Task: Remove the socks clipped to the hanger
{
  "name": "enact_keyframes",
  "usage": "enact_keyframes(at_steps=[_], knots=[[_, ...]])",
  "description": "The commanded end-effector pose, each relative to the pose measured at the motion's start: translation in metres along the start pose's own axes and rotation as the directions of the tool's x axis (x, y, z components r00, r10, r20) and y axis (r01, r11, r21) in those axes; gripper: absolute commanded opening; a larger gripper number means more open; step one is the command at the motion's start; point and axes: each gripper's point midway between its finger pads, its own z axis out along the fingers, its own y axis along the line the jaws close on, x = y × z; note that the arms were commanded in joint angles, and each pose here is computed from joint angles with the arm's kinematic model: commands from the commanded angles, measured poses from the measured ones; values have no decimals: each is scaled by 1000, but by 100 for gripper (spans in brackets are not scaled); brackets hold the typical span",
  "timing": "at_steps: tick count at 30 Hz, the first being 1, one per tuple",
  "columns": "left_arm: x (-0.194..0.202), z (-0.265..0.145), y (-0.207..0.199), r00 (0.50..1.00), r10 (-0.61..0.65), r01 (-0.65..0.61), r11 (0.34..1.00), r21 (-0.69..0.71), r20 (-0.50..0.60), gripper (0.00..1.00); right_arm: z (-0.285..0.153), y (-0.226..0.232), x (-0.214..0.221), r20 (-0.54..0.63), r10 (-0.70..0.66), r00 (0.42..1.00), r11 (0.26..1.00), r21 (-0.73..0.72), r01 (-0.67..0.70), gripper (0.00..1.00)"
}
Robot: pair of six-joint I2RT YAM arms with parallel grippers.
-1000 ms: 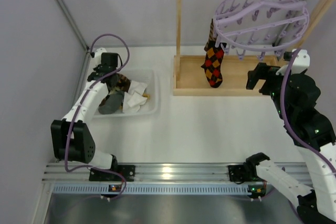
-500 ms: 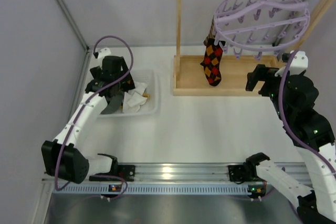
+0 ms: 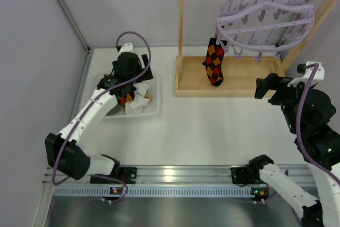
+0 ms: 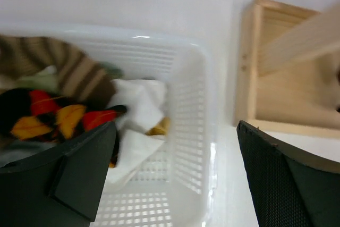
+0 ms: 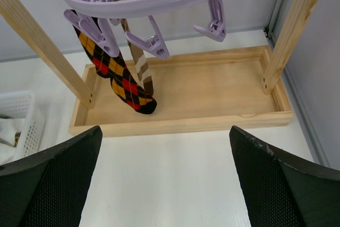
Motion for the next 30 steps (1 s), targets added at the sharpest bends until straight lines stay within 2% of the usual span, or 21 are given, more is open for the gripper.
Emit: enact_keyframes(at_steps=[1, 3, 4, 6, 7, 8, 13, 15, 16, 19, 20, 21, 28, 30], knots=[[2, -2, -94, 995, 99, -95, 943, 319, 2, 99, -4, 5, 8, -15, 15, 1000, 999, -36, -16, 100], [16, -3, -130, 989, 147, -132, 889, 438, 0, 99, -6, 7, 11, -18, 17, 1000, 998, -55, -18, 99], [16, -10, -157, 988, 152, -145, 821, 552, 34, 99, -6, 8, 12, -20, 18, 1000, 998, -58, -19, 99], [30, -10, -182, 984, 169, -165, 748, 643, 56, 99, -7, 12, 14, -18, 26, 1000, 996, -88, -27, 99], [18, -16, -201, 980, 143, -197, 694, 693, 134, 99, -7, 15, 16, -20, 27, 999, 994, -103, -29, 99], [23, -22, -213, 977, 155, -212, 637, 742, 146, 99, -8, 16, 18, -20, 28, 999, 993, -116, -30, 100], [46, -26, -262, 951, 185, -307, 472, 827, 247, 99, -12, 22, 19, -11, 31, 999, 987, -157, -33, 100], [43, -29, -278, 943, 157, -331, 400, 855, 292, 99, -14, 26, 20, -5, 32, 999, 981, -190, -33, 100], [52, -16, -282, 944, 167, -327, 403, 855, 283, 99, -14, 29, 21, -2, 32, 999, 978, -208, -32, 99], [44, 0, -296, 935, 153, -354, 408, 841, 320, 99, -20, 38, 22, 10, 37, 999, 963, -268, -33, 99], [56, 18, -299, 938, 173, -345, 426, 836, 299, 99, -23, 40, 19, 27, 41, 999, 957, -287, -32, 100], [47, 23, -304, 932, 163, -362, 438, 822, 324, 99, -24, 40, 19, 31, 38, 999, 956, -292, -27, 99], [50, 89, -315, 902, 205, -427, 543, 723, 380, 99, -30, 48, 19, 58, 69, 996, 937, -346, -45, 99], [54, 105, -317, 895, 219, -443, 553, 706, 389, 99, -31, 51, 18, 65, 72, 995, 931, -363, -44, 100]])
